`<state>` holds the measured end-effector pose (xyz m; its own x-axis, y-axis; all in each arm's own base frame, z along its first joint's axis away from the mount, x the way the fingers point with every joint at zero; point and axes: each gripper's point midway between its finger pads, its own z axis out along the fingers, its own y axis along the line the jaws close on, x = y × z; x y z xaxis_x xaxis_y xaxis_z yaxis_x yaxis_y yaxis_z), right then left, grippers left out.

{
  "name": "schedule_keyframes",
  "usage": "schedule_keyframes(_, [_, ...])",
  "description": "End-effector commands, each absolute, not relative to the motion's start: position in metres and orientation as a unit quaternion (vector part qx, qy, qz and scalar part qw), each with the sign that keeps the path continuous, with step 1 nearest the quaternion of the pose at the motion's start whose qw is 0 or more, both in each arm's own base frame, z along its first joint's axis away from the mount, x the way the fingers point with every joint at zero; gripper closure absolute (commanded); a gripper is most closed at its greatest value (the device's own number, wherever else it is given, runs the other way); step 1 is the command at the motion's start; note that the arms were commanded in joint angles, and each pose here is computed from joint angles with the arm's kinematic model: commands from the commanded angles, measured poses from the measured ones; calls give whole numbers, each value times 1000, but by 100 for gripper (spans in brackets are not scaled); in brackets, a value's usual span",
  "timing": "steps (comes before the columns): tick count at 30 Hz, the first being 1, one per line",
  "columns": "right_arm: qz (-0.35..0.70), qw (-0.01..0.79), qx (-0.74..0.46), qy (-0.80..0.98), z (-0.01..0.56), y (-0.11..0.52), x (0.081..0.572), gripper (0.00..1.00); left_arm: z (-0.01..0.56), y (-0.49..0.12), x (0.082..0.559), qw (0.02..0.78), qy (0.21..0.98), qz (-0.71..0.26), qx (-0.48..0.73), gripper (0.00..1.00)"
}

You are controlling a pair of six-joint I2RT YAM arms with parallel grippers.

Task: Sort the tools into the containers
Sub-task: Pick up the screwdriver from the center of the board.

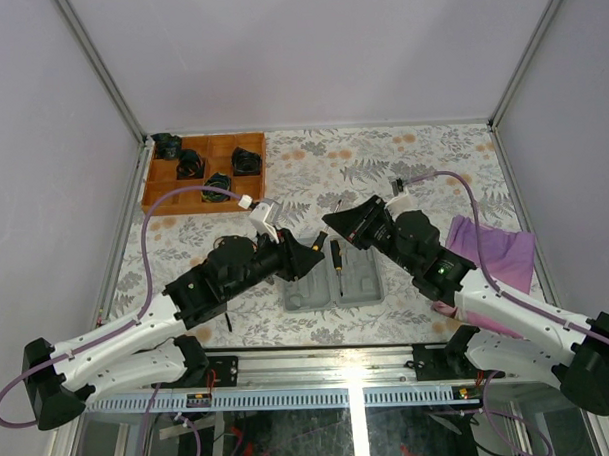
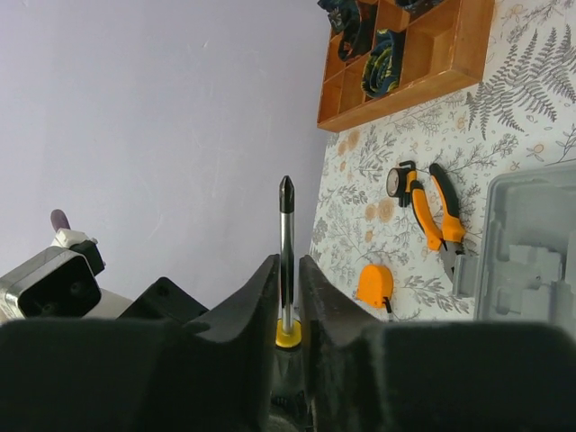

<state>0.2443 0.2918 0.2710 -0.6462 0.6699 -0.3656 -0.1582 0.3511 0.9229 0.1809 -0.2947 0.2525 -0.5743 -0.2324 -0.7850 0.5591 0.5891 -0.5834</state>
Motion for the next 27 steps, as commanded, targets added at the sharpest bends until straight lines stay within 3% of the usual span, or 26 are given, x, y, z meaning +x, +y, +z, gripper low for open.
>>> schedule_keyframes(1, [555,390,177,713,282,294,245,85,268,-299,184,463,749,-464,97,100])
schedule_keyframes(5, [548,395,172,717,279,292,245,100,267,-299,184,458,752,-465,91,96])
schedule_keyframes(9, [517,417,169,728,272,281,248,100,272,-297,186,457,756,-463,73,70])
schedule_keyframes(16, [407,478,163,761,250,242,255,100,293,-281,191,476,749,-459,33,38])
schedule_keyframes(23, [290,492,95,816,229,217,254,100,334,-275,197,488,739,-464,-2,23])
schedule_keyframes(27, [247,453,35,856,216,221,248,100,363,-277,200,492,728,-476,-20,14])
